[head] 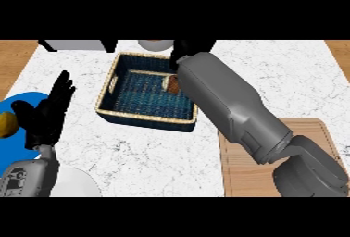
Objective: Pick the cupcake from the cutting board and place it in the basket
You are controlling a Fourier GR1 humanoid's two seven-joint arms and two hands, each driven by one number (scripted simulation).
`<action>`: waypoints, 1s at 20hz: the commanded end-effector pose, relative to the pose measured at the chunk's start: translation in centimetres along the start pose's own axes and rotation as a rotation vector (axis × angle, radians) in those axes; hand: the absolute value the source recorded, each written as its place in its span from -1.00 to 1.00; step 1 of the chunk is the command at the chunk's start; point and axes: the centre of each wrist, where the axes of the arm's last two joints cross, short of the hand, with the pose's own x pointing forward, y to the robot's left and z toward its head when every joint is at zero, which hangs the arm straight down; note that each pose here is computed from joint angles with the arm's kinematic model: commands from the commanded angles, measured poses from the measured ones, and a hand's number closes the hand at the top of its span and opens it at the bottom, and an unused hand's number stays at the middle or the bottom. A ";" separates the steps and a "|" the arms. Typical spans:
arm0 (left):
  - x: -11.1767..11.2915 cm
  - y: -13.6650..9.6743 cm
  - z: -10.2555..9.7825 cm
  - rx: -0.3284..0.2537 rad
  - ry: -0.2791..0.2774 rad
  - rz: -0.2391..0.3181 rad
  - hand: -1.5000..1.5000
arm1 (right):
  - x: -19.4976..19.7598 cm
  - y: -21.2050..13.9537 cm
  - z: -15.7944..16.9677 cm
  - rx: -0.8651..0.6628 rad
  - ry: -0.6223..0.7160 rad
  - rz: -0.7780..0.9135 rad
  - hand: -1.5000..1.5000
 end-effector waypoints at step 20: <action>-0.9 3.5 1.8 0.119 0.067 -0.008 0.00 | -3.7 0.7 1.7 -0.043 0.161 -0.639 -1.00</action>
